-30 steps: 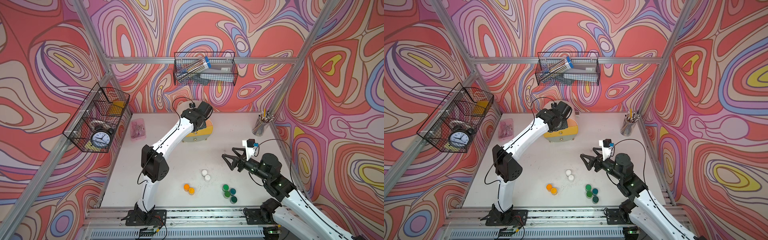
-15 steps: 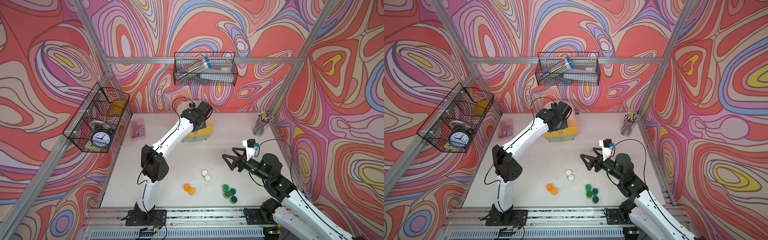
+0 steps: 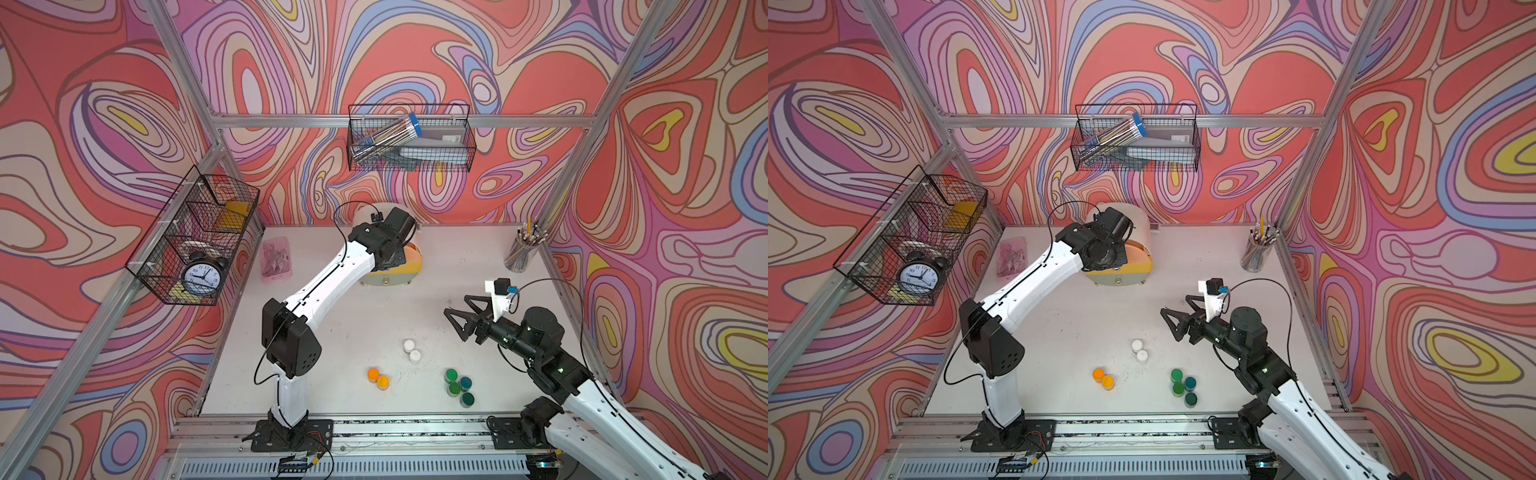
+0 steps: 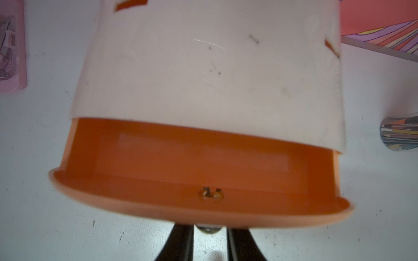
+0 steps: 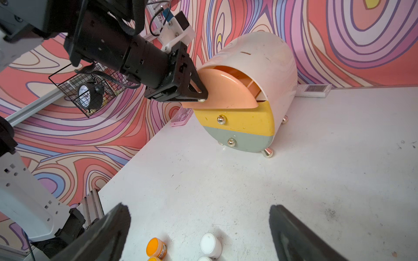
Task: Put the paint cans in the drawer according to color
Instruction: Open the drawer in the storage box.
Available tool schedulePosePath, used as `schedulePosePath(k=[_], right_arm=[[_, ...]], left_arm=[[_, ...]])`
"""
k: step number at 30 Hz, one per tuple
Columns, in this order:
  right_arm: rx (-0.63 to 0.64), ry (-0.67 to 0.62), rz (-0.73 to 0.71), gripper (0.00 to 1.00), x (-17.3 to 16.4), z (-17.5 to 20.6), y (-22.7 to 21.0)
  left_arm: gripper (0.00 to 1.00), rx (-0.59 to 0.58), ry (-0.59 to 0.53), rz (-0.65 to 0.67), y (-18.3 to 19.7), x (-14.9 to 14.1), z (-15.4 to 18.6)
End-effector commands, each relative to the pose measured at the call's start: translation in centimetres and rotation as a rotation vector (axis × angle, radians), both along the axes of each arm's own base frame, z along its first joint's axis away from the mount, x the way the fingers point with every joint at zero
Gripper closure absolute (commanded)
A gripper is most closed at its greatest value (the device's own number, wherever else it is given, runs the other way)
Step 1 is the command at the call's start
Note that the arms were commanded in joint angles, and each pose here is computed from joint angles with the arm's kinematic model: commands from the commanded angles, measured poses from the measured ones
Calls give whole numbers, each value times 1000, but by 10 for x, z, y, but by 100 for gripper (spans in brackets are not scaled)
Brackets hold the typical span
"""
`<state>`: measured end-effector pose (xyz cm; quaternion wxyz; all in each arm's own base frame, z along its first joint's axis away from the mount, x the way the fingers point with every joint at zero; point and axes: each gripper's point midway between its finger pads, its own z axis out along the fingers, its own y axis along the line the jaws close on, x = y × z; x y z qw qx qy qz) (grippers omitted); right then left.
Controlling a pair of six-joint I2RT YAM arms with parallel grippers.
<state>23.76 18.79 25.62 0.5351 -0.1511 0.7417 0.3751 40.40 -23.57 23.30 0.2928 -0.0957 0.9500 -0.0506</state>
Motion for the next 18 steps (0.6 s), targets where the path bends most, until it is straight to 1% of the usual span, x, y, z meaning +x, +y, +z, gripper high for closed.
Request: schedulePosePath(k=[1, 5, 18], right_arm=[[7, 5, 1, 2, -1, 2, 1], [5, 9, -2, 2, 0, 1, 0], [2, 7, -10, 2, 1, 1, -1]], left_arm=[[87, -4, -24, 3, 7, -12, 16], [87, -3, -38, 1, 10, -21, 21], [86, 21, -34, -11, 15, -47, 15]])
